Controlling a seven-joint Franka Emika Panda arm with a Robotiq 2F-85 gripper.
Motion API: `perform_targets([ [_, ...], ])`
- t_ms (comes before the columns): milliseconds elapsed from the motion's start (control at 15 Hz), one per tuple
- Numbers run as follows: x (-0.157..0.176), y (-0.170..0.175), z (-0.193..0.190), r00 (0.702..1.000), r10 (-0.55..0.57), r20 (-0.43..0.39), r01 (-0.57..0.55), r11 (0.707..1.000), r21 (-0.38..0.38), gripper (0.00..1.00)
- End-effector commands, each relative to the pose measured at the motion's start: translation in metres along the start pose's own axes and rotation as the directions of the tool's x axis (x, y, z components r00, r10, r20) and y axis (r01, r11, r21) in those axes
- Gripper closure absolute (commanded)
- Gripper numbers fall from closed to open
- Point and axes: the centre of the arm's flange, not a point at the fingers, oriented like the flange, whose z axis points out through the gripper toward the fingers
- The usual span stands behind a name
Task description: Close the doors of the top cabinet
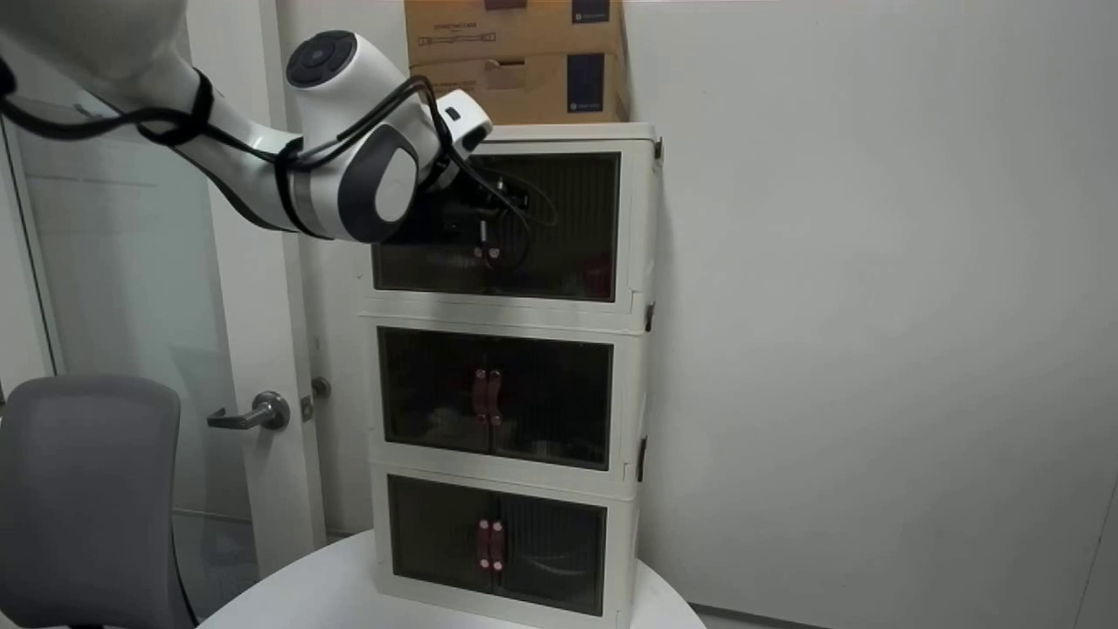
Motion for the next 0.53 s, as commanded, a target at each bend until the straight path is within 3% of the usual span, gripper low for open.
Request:
perform_targets([
  [0, 0.049, -0.025, -0.002, 0.999, -0.001, 0.044, -0.002, 0.997, 0.075, 0.00],
  [267, 0.059, -0.018, -0.034, 0.955, -0.012, 0.296, -0.017, 0.996, 0.093, 0.00],
  [467, 0.059, -0.017, -0.072, 0.921, -0.028, 0.389, -0.005, 0.996, 0.084, 0.00],
])
